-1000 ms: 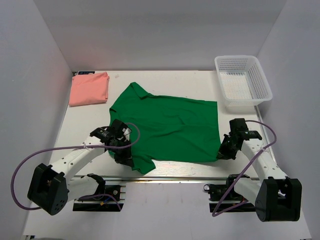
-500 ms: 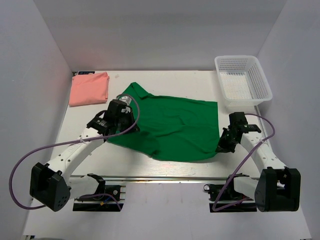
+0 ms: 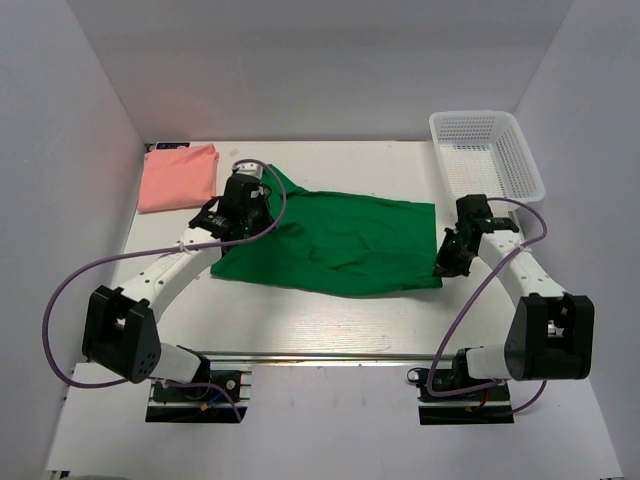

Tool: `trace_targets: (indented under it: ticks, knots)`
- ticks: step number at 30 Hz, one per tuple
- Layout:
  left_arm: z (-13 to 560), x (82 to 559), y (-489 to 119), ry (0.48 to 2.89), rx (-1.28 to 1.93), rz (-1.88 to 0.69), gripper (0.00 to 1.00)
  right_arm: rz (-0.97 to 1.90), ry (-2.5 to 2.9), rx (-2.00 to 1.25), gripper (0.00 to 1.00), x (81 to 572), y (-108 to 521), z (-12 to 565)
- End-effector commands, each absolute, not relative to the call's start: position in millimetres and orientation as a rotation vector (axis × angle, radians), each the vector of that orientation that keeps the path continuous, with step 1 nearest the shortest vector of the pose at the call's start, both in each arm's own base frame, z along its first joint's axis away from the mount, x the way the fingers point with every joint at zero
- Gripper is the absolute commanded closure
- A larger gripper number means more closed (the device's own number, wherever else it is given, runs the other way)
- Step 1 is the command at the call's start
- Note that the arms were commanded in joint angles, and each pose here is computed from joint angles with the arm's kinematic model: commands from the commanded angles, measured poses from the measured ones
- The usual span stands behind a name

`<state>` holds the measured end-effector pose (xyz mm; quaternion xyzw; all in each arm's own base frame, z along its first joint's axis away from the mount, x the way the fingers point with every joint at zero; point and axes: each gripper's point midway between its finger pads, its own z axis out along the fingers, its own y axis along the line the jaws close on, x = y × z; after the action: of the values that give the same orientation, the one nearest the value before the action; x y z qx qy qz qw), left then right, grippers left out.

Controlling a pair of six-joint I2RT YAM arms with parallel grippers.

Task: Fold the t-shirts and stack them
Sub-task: Fold the flattened tshirt in 1/3 of the way

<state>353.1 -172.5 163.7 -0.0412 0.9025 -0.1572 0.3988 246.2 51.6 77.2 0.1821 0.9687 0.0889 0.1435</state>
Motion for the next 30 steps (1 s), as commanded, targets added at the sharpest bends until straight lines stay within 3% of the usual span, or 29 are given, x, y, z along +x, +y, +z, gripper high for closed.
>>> trace_targets:
  ticks: [1, 18, 21, 23, 24, 25, 26, 27, 30]
  knots:
    - [201.6, 386.2, -155.5, 2.133, -0.156, -0.319, 1.00, 0.183, 2.735, 0.534, 1.00, 271.1, 41.1, 89.1]
    - [179.9, 447.2, -140.6, 2.078, -0.137, -0.263, 1.00, 0.048, 2.762, 0.589, 0.99, 307.7, 27.6, 75.3]
    - [179.7, 456.4, -138.3, 2.061, -0.149, -0.262, 1.00, 0.026, 2.745, 0.611, 0.87, 320.3, 25.5, 72.3]
    - [171.7, 467.0, -138.0, 2.073, -0.124, -0.248, 1.00, 0.024, 2.746, 0.612, 0.60, 327.8, 26.3, 71.0]
    - [167.1, 469.3, -138.8, 2.089, -0.123, -0.242, 0.84, 0.022, 2.733, 0.613, 0.40, 334.7, 25.3, 75.4]
    - [173.0, 477.8, -136.0, 2.080, -0.113, -0.228, 0.66, 0.022, 2.742, 0.613, 0.29, 335.6, 25.9, 72.8]
    - [160.3, 482.9, -137.1, 2.109, -0.100, -0.211, 0.42, 0.029, 2.739, 0.599, 0.19, 337.9, 26.5, 75.8]
    - [162.4, 487.4, -138.5, 2.119, -0.099, -0.208, 0.01, 0.058, 2.717, 0.585, 0.11, 343.2, 29.7, 84.0]
    - [150.0, 497.1, -138.2, 2.173, -0.101, -0.194, 0.01, 0.132, 2.679, 0.543, 0.11, 343.3, 38.4, 95.4]
